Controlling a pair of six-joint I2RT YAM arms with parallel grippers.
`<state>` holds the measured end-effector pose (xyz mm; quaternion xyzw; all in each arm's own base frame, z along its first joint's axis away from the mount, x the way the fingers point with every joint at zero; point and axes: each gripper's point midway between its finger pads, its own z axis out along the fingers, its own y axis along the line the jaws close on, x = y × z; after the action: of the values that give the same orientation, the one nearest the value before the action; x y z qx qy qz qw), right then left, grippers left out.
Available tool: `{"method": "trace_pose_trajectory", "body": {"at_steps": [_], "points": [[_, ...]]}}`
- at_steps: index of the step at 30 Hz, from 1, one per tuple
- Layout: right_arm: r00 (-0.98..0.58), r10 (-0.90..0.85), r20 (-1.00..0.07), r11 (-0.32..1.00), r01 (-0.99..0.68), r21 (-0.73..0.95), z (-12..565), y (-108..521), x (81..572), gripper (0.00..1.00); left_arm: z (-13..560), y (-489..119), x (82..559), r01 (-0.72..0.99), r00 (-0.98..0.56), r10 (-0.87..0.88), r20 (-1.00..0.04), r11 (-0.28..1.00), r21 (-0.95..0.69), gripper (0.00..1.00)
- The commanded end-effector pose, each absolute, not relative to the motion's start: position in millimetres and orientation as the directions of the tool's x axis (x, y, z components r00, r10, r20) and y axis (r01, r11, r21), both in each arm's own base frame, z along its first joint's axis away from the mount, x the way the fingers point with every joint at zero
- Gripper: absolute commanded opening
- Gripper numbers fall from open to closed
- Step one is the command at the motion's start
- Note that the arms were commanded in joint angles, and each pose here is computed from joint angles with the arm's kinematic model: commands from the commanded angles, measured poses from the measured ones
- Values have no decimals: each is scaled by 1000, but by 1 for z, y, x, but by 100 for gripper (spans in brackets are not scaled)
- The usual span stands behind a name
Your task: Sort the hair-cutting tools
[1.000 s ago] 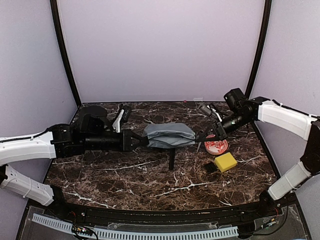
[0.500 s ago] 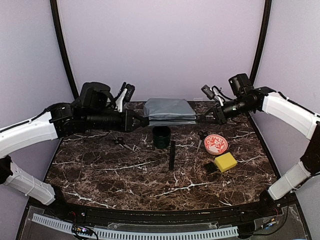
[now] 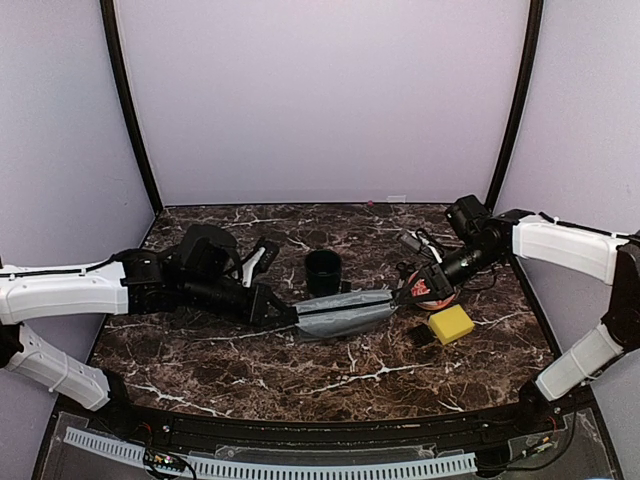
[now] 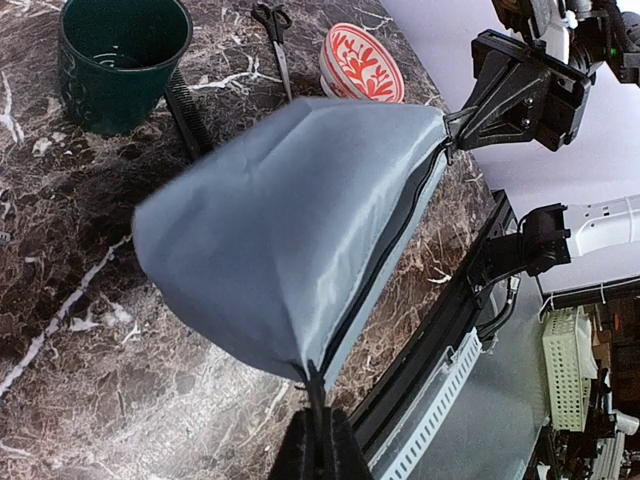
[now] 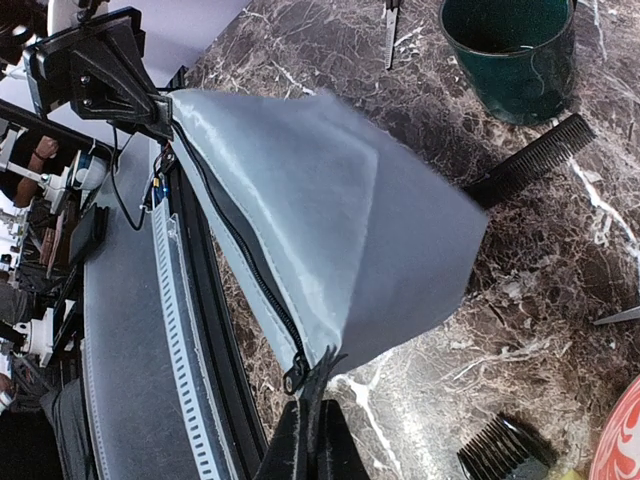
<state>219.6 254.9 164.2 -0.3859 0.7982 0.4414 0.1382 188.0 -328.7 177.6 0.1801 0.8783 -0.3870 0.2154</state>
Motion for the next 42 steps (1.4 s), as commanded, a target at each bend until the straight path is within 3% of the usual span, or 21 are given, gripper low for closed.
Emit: {"method": "trace_pose_trajectory", "body": {"at_steps": [1, 13, 28, 34, 37, 42], "points": [[-651, -484, -584, 278, -748, 603, 165, 260, 218, 0, 174, -332, 180, 466, -864, 151, -480, 600, -650, 0], [-702, -531, -475, 312, -683, 660, 130, 260, 210, 0, 139, -344, 167, 419, -907, 256, -333, 611, -672, 0], [-728, -519, -448, 303, -647, 699, 139, 265, 210, 0, 152, -340, 173, 418, -907, 247, -341, 619, -664, 0], [-715, -550, -431, 338, -662, 669, 137, 266, 227, 24, 161, -335, 190, 435, -896, 263, -359, 680, -589, 28], [-685, -555, -472, 361, -710, 604, 150, 259, 240, 34, 165, -326, 192, 430, -895, 257, -364, 714, -553, 32], [-603, -533, -593, 433, -797, 422, 190, 233, 274, 40, 182, -291, 206, 422, -863, 219, -455, 807, -412, 37]]}}
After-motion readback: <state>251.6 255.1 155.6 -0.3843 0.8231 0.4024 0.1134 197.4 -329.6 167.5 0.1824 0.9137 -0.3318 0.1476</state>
